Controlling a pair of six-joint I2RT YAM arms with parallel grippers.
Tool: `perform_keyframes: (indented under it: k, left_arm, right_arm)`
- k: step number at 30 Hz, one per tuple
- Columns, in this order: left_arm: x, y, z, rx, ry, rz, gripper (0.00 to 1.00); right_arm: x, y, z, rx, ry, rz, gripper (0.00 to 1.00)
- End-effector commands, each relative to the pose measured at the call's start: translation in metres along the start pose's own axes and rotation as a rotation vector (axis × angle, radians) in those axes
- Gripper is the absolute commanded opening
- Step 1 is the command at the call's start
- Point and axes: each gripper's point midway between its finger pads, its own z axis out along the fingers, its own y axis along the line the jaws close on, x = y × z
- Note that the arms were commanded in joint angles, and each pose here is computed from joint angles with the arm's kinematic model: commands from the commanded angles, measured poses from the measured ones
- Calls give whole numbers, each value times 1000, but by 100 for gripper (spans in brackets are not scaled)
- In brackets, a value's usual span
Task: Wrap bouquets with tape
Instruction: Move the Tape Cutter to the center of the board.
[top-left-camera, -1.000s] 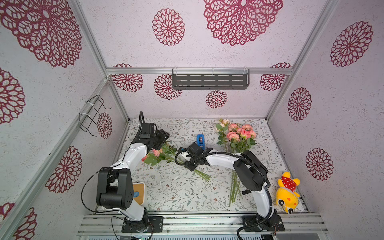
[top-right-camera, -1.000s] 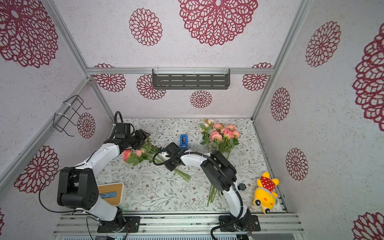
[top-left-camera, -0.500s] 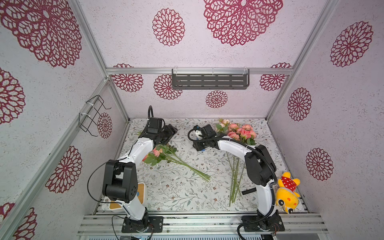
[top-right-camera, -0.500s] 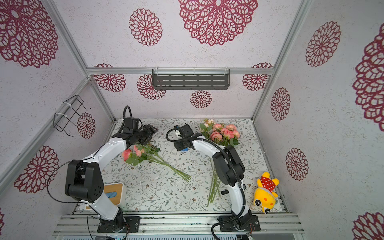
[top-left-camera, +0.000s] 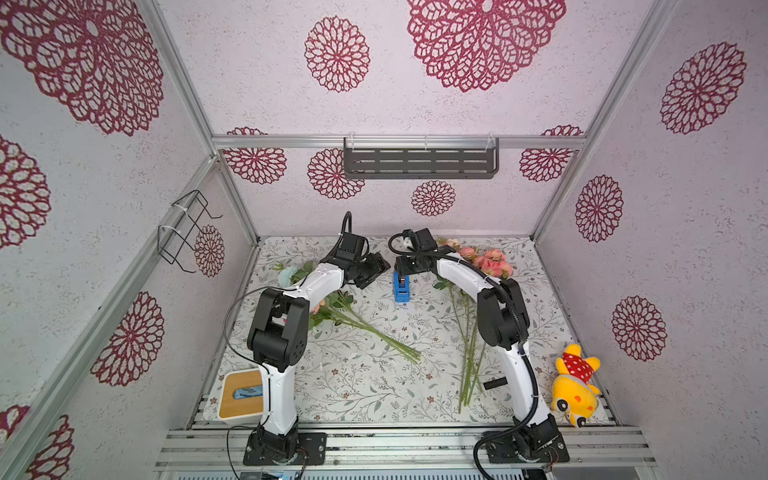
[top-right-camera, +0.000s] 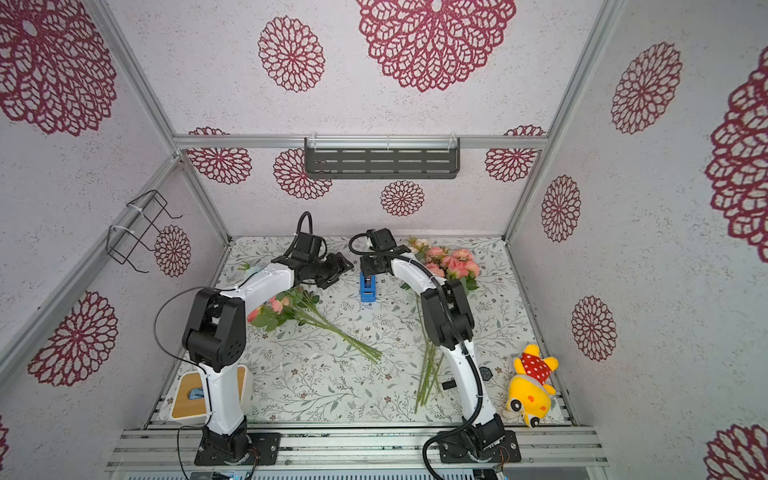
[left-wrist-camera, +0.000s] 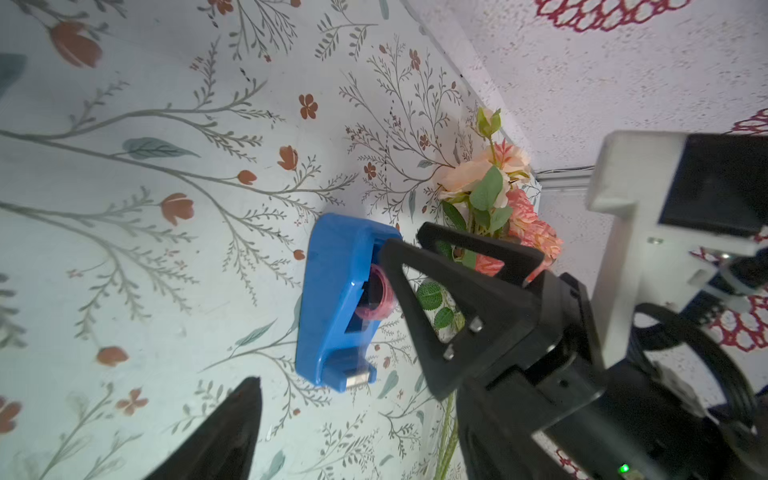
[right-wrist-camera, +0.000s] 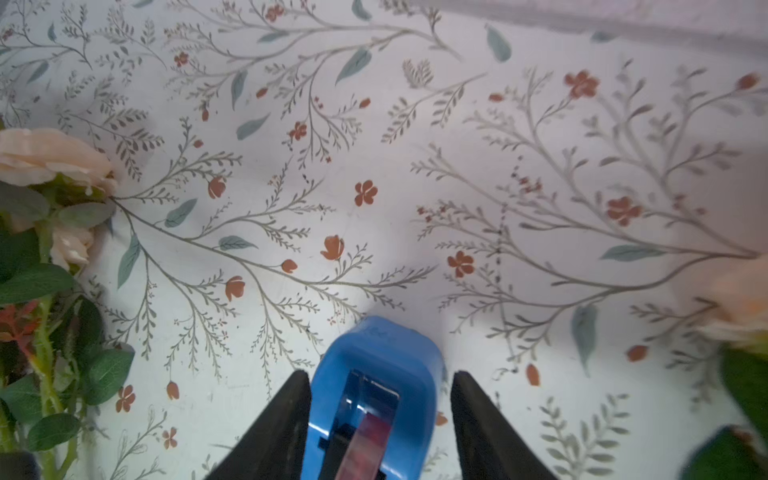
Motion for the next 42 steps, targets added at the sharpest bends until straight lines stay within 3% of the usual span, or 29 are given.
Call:
perform_keyframes:
  k: [1, 8, 17, 26, 34, 42]
  left_arm:
    - [-3, 10, 14, -34, 8, -7, 73]
    - [9, 16, 27, -61, 39, 0, 72]
    - [14, 10, 38, -42, 52, 5, 66]
    - [24, 6, 66, -17, 102, 11, 62]
    - [36, 4, 65, 26, 130, -37, 55]
    - [31, 7, 54, 30, 101, -56, 54]
  right_arm:
    - [-16, 8, -8, -34, -5, 36, 57]
    - [11, -12, -3, 48, 91, 45, 50]
    - [43, -5, -20, 29, 153, 151, 37]
    - [40, 30, -44, -92, 109, 253, 36]
    - [54, 65, -60, -192, 84, 391, 40]
    - [59, 85, -72, -297, 72, 432, 41]
